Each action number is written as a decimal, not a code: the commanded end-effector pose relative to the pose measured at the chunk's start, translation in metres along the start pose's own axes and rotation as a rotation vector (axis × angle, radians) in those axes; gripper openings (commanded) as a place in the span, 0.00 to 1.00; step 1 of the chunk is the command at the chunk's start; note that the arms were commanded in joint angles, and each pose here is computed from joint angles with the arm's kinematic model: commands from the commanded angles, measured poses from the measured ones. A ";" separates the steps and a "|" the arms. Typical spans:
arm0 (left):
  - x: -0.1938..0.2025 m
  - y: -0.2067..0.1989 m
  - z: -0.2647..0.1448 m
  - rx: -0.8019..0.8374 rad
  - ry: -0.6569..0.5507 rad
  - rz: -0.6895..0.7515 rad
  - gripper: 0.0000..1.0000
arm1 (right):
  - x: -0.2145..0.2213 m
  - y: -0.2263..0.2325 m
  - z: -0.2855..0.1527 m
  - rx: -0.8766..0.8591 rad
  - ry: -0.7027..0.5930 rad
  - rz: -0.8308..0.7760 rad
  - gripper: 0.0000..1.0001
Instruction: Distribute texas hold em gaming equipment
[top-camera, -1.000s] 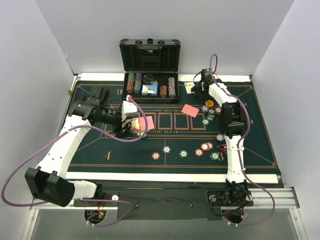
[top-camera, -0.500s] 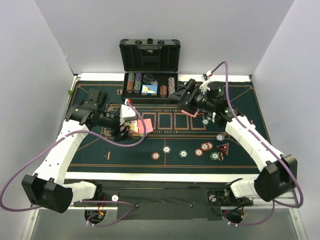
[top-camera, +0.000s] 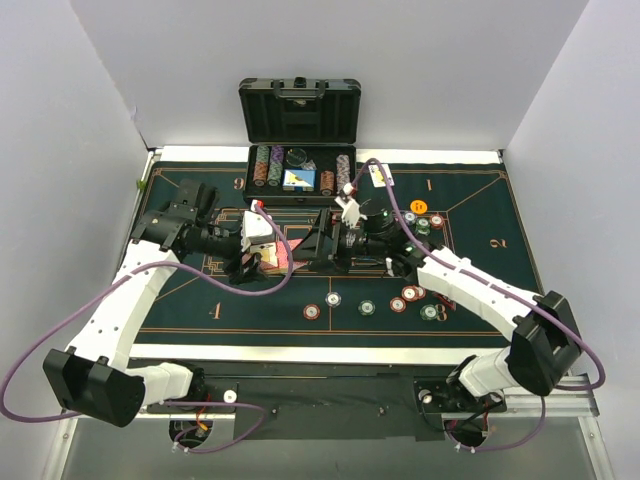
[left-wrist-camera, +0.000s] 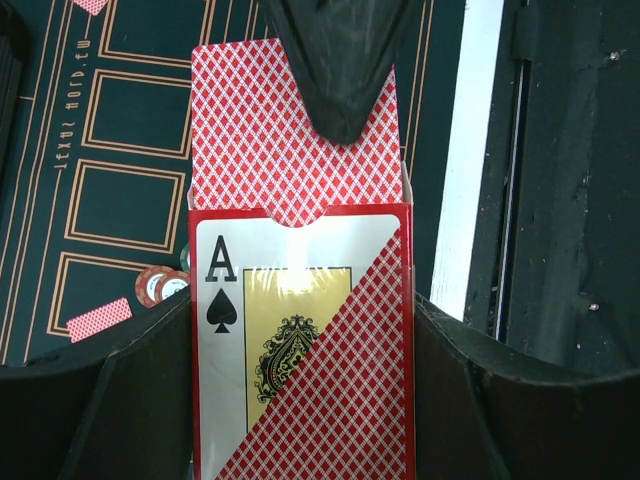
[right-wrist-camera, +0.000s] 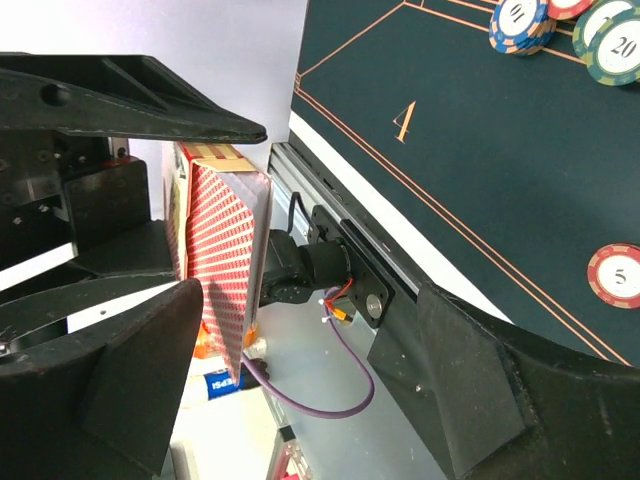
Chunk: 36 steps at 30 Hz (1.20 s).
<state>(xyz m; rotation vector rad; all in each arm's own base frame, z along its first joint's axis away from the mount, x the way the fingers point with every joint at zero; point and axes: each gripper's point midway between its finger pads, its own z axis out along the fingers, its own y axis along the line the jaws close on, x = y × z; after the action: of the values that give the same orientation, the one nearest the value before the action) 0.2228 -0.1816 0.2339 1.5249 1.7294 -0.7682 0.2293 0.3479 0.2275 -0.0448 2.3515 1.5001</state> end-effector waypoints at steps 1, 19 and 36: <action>-0.019 0.004 0.000 0.004 -0.064 0.049 0.10 | -0.003 0.027 0.010 -0.091 -0.004 -0.037 0.82; -0.029 0.000 -0.003 0.009 -0.098 0.050 0.10 | -0.020 0.000 -0.002 -0.049 -0.080 0.043 0.40; -0.026 -0.003 -0.003 0.012 -0.096 0.051 0.10 | -0.031 0.027 -0.024 -0.044 -0.139 -0.033 0.69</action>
<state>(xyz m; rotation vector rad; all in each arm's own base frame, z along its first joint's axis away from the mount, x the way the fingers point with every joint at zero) 0.2231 -0.1849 0.2328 1.5090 1.7433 -0.7984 0.2507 0.3220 0.2392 0.1042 2.2674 1.4772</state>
